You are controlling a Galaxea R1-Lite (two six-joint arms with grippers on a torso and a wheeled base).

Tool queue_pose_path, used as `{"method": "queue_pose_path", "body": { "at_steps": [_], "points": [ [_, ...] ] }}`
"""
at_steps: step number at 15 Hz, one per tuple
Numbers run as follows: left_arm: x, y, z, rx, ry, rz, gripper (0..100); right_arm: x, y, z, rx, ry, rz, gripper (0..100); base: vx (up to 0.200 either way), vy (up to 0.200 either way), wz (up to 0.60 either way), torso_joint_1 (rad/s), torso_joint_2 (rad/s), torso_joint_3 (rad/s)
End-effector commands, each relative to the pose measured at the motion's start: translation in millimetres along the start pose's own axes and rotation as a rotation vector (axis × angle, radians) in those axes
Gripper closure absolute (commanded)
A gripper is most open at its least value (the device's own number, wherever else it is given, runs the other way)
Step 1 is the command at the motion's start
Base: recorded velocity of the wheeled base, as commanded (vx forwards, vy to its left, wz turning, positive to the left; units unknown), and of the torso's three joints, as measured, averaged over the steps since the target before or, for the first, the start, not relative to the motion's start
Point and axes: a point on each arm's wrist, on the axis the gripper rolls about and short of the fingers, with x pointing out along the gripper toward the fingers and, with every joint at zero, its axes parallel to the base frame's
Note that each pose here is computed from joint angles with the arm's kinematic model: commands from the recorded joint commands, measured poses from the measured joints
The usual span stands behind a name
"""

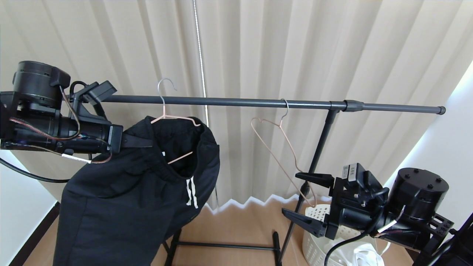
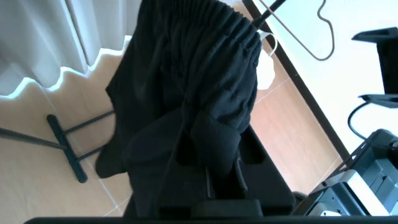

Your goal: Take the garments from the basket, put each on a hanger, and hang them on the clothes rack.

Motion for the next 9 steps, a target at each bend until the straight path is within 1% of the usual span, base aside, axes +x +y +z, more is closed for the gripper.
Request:
{"method": "queue_pose_path", "body": {
  "at_steps": [1, 3, 7, 9],
  "points": [
    [22, 17.8, 3, -0.039, 0.028, -0.003, 100, 0, 0.0, -0.9, 0.001, 0.003, 0.002, 0, 0.0, 0.0, 0.0, 0.0, 0.0, 0.0],
    [32, 27.4, 9, -0.051, 0.03, -0.002, 100, 1, -0.4, -2.1, 0.004, 0.007, 0.001, 0, 0.0, 0.0, 0.0, 0.0, 0.0, 0.0],
    [48, 37.5, 17, -0.063, 0.028, -0.007, 100, 1, -0.5, -2.5, 0.005, 0.008, 0.001, 0, 0.0, 0.0, 0.0, 0.0, 0.0, 0.0],
    [54, 41.4, 17, -0.069, 0.037, -0.009, 100, 1, -1.1, -4.4, 0.009, 0.013, 0.0, 0, 0.0, 0.0, 0.0, 0.0, 0.0, 0.0]
  ]
}}
